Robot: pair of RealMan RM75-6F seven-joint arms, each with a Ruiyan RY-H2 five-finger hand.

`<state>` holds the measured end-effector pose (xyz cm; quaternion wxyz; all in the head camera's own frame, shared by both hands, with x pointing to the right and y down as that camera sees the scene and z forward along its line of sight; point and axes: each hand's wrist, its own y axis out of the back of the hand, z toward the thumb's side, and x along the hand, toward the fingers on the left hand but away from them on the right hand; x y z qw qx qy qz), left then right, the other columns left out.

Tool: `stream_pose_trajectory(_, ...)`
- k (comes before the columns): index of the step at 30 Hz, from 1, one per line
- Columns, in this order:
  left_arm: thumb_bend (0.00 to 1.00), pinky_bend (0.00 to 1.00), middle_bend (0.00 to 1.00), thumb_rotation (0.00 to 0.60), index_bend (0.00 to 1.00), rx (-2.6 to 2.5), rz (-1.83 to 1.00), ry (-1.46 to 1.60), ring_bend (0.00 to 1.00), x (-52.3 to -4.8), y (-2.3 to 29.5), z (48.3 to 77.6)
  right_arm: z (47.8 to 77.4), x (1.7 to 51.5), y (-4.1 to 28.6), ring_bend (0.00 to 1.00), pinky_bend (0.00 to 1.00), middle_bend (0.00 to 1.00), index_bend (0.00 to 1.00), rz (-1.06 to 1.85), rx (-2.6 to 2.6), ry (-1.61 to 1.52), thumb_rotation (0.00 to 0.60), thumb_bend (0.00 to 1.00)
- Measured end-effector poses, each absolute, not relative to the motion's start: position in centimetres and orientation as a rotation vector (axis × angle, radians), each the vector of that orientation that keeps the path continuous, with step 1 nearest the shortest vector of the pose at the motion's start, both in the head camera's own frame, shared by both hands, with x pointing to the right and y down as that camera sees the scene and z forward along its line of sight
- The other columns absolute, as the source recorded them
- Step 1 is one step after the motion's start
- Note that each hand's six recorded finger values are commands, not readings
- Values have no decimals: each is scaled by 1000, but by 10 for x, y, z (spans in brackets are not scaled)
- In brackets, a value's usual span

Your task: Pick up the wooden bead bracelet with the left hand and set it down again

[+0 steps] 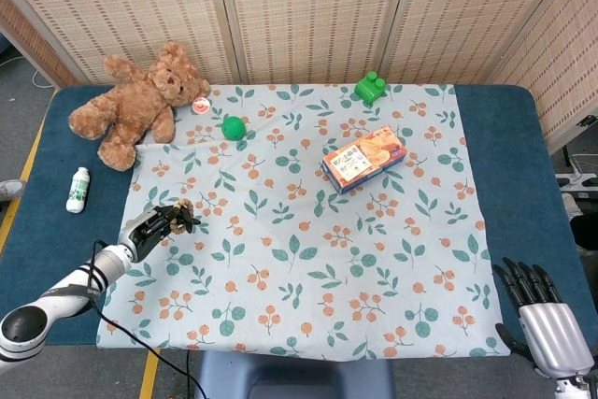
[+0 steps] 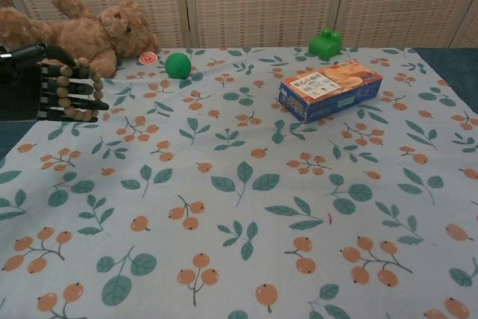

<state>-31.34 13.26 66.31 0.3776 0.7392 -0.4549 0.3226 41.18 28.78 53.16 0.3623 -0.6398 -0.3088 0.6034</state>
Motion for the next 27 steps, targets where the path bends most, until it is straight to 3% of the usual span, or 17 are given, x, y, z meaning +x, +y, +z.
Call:
stream_pose_trajectory(4, 920, 26, 618, 445, 611, 1887, 819, -1164, 287, -312, 132, 662, 531, 412, 288, 0, 0, 0, 0, 1552, -1646, -795, 600, 217)
stream_pose_trajectory(7, 994, 26, 610, 442, 596, 1886, 813, -1160, 287, -311, 133, 660, 531, 412, 288, 0, 0, 0, 0, 1552, -1644, -799, 600, 217)
stream_pose_trajectory(11, 1000, 26, 580, 544, 565, 1877, 795, -1148, 285, -308, 133, 658, 531, 411, 288, 0, 0, 0, 0, 1549, -1648, -795, 600, 217)
stream_pose_trajectory(14, 1000, 24, 568, 550, 552, 1871, 777, -1142, 277, -306, 133, 657, 531, 411, 289, 0, 0, 0, 0, 1549, -1648, -795, 600, 217)
stream_pose_trajectory(17, 917, 22, 543, 344, 483, 1882, 768, -1136, 266, -304, 134, 656, 530, 412, 288, 0, 0, 0, 0, 1550, -1646, -798, 600, 217)
stream_pose_trajectory(19, 713, 22, 529, 207, 447, 1892, 765, -1135, 259, -303, 134, 655, 530, 412, 288, 0, 0, 0, 0, 1549, -1646, -800, 600, 217)
stream_pose_trajectory(22, 555, 22, 518, 85, 433, 1914, 771, -1132, 250, -302, 135, 656, 530, 412, 289, 0, 0, 0, 0, 1549, -1647, -800, 600, 217)
stream_pose_trajectory(24, 514, 22, 516, 31, 433, 1923, 775, -1134, 248, -302, 135, 656, 529, 413, 288, 0, 0, 0, 0, 1548, -1646, -802, 600, 217)
stream_pose_trajectory(27, 484, 22, 512, 2, 447, 1918, 769, -1132, 247, -302, 136, 657, 528, 413, 288, 0, 0, 0, 0, 1547, -1646, -806, 600, 217)
